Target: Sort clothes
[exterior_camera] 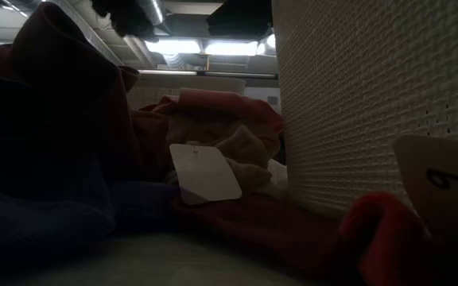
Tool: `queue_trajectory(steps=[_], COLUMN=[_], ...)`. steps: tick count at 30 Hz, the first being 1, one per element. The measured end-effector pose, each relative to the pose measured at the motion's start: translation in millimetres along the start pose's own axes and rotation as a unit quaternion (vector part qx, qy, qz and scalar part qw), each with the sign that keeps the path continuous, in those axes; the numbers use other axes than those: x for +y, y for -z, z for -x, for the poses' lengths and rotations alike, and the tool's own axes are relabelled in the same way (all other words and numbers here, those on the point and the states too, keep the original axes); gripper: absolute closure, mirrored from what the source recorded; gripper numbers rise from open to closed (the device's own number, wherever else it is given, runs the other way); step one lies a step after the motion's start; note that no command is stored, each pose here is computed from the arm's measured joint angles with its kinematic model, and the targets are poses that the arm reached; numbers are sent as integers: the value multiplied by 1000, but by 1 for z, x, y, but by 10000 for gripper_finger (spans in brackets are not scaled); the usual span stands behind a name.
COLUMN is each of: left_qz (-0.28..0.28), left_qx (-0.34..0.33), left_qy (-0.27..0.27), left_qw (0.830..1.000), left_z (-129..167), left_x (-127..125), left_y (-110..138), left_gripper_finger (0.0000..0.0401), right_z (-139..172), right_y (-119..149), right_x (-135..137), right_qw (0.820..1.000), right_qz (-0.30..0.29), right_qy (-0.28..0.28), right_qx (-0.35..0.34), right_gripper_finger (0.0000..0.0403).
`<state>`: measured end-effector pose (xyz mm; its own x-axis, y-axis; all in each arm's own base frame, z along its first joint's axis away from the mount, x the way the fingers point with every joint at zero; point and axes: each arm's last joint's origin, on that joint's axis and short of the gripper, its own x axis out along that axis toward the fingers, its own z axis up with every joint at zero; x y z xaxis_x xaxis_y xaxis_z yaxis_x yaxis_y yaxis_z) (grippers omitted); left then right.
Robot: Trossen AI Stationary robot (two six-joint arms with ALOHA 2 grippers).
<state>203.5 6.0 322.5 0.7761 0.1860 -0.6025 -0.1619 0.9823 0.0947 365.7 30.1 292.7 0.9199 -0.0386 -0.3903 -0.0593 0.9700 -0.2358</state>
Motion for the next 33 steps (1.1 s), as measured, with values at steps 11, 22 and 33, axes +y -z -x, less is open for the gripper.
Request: queue_trajectory(steps=[11, 22, 33], left_qz=[45, -4, -45], left_qx=[78, 139, 187], left_qy=[-79, -106, -146], left_qw=[993, 985, 971], left_z=[-45, -92, -124], left_x=[-13, -20, -10], left_y=[54, 82, 95], left_gripper_finger=[207, 207, 207], right_z=[0, 0, 0], right_y=[0, 0, 0], right_x=[0, 0, 0], right_qw=[1000, 1000, 1000], right_qz=[0, 0, 0], right_qy=[0, 0, 0], right_qx=[0, 0, 0], right_gripper_finger=[196, 196, 196])
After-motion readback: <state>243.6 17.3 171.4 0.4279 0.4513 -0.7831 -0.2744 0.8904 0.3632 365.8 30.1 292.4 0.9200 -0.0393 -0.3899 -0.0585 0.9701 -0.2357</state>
